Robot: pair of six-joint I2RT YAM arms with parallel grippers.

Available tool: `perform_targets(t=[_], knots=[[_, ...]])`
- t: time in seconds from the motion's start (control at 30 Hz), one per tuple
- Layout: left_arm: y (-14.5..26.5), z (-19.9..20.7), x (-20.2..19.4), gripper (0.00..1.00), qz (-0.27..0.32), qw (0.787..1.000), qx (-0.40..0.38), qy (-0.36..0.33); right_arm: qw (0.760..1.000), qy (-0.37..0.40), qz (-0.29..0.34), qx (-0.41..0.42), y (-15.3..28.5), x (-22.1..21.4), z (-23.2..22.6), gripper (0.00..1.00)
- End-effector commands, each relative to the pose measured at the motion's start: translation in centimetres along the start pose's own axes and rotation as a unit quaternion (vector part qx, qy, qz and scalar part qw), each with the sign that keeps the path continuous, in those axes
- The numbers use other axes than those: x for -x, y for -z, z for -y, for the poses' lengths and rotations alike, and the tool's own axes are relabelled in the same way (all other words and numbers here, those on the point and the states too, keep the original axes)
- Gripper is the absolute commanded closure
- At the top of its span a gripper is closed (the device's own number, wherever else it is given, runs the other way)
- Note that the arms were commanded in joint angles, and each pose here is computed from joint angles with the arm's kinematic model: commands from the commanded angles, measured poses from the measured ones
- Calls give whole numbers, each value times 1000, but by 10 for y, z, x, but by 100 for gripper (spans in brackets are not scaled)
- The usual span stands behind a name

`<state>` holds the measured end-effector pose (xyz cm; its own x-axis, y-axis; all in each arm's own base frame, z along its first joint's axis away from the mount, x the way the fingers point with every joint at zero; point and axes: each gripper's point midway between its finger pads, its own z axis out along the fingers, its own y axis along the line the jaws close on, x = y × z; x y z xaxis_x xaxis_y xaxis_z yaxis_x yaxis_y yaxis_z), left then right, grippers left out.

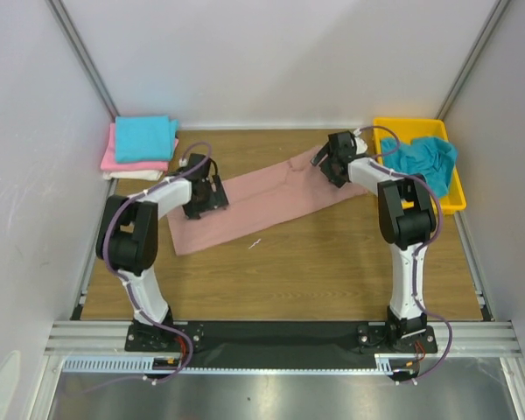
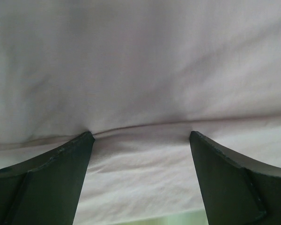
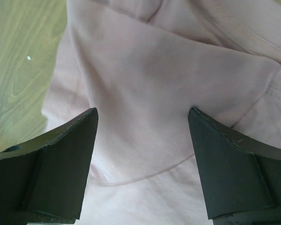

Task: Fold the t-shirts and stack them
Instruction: Fold the tshirt

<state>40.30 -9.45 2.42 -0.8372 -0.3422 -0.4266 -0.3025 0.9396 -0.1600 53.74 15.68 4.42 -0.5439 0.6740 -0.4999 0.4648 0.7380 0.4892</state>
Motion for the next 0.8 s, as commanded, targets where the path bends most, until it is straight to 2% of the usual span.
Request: perform_targets(t=[0.0,0.13,0.27,0.43,0.47,0.5,0.53,0.77], knots=[[31,-23,-84,8,-77,995,61,17,999,28,-15,-14,-21,-7,12,17],[54,-10,-138,8,-96,994,53,18,998,54,-22,12,-35,-4,-7,17],[72,8,-194,8,-117,992,32,-17,995,85,-45,30,-57,-20,-19,17],[82,39,-232,8,-129,991,-1,-45,989,117,-66,61,-74,-45,-46,17],[86,47,-242,8,-133,989,-8,-60,988,118,-52,81,-73,-35,-66,17],[84,51,-249,8,-138,988,-7,-65,985,128,-83,80,-83,-55,-60,17],[89,63,-257,8,-140,987,-18,-79,984,132,-87,84,-85,-61,-65,17],[104,108,-296,8,-168,977,-57,-113,978,149,-93,116,-95,-84,-96,17]])
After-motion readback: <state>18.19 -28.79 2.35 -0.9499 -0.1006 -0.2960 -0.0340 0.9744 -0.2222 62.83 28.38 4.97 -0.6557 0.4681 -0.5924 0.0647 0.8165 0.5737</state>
